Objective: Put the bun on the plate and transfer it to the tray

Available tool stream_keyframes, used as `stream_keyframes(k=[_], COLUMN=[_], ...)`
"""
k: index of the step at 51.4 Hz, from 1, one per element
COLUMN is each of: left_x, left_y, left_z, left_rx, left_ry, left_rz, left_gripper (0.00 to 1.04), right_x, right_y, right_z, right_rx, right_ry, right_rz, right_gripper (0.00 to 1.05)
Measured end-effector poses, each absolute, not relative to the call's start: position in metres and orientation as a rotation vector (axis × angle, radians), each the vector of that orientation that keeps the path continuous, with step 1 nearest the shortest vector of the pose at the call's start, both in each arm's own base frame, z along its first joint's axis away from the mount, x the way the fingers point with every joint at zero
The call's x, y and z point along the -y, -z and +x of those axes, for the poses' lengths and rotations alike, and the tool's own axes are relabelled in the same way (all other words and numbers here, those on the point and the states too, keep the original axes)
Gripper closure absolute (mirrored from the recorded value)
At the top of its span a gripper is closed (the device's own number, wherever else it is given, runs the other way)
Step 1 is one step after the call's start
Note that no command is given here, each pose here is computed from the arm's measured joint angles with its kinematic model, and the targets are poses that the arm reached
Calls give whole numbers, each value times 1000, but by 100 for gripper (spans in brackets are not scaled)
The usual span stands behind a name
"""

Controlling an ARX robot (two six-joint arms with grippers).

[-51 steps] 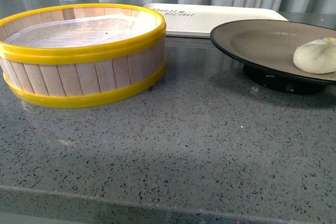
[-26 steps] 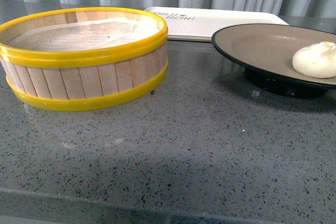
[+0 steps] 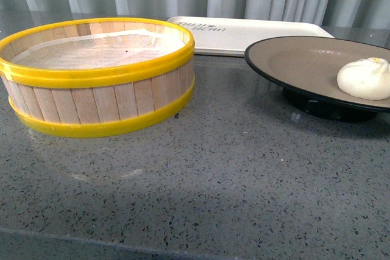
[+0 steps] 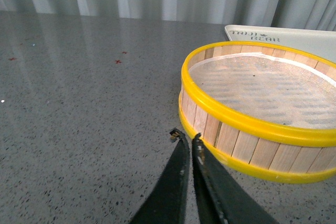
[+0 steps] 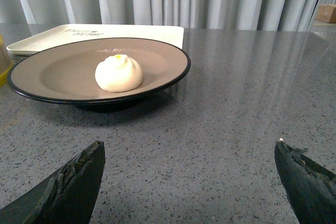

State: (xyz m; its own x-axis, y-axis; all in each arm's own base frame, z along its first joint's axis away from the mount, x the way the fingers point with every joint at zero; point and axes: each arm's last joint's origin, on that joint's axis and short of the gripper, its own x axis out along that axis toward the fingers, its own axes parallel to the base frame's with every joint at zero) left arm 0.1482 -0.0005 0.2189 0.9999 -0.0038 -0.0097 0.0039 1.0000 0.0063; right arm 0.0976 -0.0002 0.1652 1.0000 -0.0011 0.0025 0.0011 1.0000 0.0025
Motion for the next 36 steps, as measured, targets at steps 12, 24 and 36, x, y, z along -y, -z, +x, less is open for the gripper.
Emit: stream_keyframes(k=[12,24,36], left_x=[0,0,0], left_y=[-197,-185,-177], left_z=[133,124,117], left_rx=[-2,-1,-1], left_ry=[2,2,2], left_rz=[-2,-2,-2], left_gripper=[101,101,101], right_x=[0,0,0], right_y=[-165,-165,-165], right_z=[98,98,98], right_rx=[2,2,2], right_ry=[1,1,1], right_rz=[2,2,2], right_gripper=[8,8,8])
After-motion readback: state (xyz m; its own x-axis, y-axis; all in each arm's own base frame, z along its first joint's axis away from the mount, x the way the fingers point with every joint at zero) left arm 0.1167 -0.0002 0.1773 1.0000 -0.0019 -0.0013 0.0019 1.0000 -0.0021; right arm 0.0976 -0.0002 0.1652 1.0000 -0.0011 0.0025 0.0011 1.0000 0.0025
